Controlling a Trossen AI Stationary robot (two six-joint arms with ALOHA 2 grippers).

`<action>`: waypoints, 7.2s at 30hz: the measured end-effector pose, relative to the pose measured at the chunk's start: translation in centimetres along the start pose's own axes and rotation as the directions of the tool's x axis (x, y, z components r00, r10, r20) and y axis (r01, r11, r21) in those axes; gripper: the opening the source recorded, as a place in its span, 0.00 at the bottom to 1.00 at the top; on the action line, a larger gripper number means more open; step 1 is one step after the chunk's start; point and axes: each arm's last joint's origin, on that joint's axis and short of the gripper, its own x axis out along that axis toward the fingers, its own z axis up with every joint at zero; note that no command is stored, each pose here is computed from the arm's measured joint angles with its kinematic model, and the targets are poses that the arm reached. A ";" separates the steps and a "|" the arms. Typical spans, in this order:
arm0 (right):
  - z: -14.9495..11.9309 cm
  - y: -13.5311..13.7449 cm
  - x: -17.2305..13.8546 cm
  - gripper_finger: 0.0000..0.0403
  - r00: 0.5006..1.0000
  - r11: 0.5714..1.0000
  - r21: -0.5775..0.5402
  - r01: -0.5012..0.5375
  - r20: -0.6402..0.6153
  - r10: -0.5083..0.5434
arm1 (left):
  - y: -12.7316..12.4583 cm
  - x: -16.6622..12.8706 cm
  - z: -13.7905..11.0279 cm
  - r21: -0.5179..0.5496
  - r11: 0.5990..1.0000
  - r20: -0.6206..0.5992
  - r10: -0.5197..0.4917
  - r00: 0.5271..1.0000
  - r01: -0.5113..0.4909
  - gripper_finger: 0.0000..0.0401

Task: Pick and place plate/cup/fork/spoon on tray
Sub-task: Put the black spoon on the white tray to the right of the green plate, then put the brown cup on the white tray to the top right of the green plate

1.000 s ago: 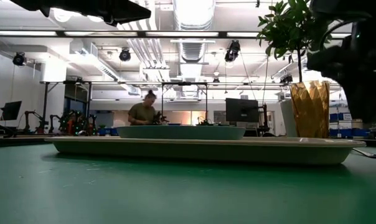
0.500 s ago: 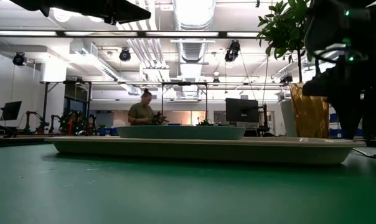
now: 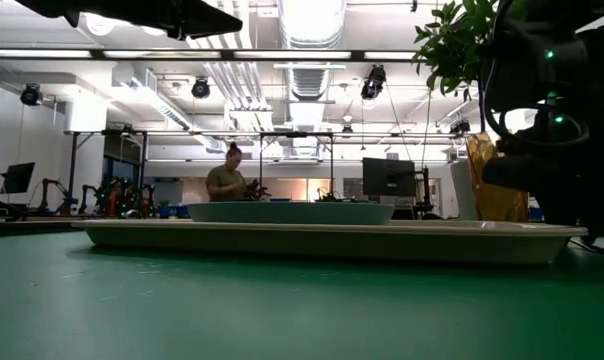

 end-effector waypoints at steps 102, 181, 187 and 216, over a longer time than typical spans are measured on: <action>1.7 -2.5 -7.5 0.02 0.948 0.949 0.050 -0.311 -0.054 0.313 | 0.0 -0.3 -0.4 0.036 0.999 -0.051 0.019 0.999 -0.017 0.20; 5.9 5.3 -14.0 0.02 0.863 0.854 -0.505 -0.121 0.372 0.342 | 1.9 -6.3 -0.1 0.025 0.986 -0.147 0.167 0.975 -0.165 0.20; 9.6 -0.2 -15.3 0.02 0.904 0.965 -0.246 -0.085 0.388 0.179 | 1.9 -6.2 -0.1 0.024 0.986 -0.150 0.165 0.975 -0.163 0.20; 11.9 -1.7 -10.3 0.29 0.949 0.965 -0.259 0.033 0.312 0.051 | 1.7 -5.4 -0.2 0.027 0.986 -0.153 0.164 0.975 -0.162 0.20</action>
